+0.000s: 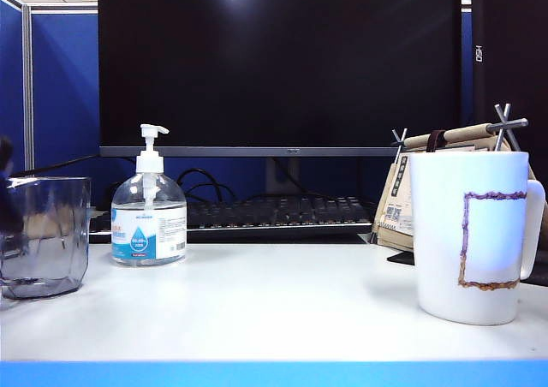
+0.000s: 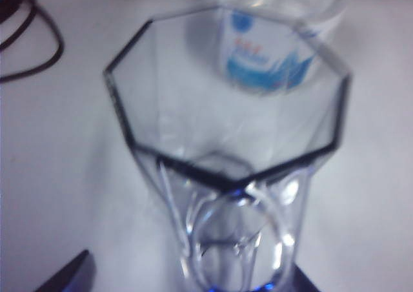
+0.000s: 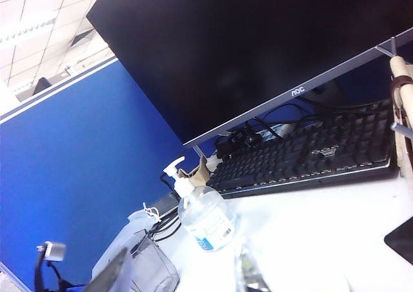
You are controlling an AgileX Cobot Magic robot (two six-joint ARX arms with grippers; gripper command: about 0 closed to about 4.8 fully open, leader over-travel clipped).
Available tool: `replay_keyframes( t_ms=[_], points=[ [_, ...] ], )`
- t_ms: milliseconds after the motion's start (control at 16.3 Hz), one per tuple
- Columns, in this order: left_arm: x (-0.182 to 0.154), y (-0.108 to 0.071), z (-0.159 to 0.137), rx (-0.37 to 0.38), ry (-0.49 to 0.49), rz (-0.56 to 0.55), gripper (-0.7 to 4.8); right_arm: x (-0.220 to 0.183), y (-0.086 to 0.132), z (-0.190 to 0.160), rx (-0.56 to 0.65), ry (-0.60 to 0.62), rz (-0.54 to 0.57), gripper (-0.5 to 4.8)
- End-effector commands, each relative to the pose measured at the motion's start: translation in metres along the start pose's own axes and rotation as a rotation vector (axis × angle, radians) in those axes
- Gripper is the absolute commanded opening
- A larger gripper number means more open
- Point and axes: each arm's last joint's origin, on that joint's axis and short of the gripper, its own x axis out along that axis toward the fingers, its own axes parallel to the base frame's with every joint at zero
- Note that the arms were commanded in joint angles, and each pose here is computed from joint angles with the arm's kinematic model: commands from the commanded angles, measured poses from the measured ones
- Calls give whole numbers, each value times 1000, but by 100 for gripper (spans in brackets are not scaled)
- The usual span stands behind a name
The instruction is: Swap the positions of the transparent plastic cup and the white ceramic cup.
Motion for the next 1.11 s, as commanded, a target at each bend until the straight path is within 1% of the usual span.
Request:
replay_keyframes(
  t_ms=[61, 246, 369, 430, 492, 553, 737, 860, 922, 1106],
  points=[
    [3, 0, 2, 9, 4, 50, 363, 0, 2, 1, -15, -7, 9, 208],
    [3, 2, 2, 14, -12, 133, 363, 0, 2, 1, -22, -8, 9, 208],
    [3, 3, 2, 14, -12, 137, 361, 0, 2, 1, -21, -7, 9, 208],
    [3, 3, 2, 15, -12, 138, 336, 0, 2, 1, -22, -7, 9, 208],
    [3, 3, 2, 14, -12, 139, 292, 0, 2, 1, -22, -7, 9, 208],
    [3, 3, 2, 14, -12, 139, 268, 0, 2, 1, -22, -8, 9, 208],
    [3, 3, 2, 14, -13, 143, 268, 0, 2, 1, -22, -7, 9, 208],
    [3, 4, 2, 18, -18, 177, 260, 0, 2, 1, -22, -7, 10, 208],
    [3, 4, 2, 35, -21, 197, 235, 0, 2, 1, -22, -7, 10, 208],
    [3, 4, 3, 79, -21, 202, 236, 0, 2, 1, -22, -7, 10, 208]
  ],
)
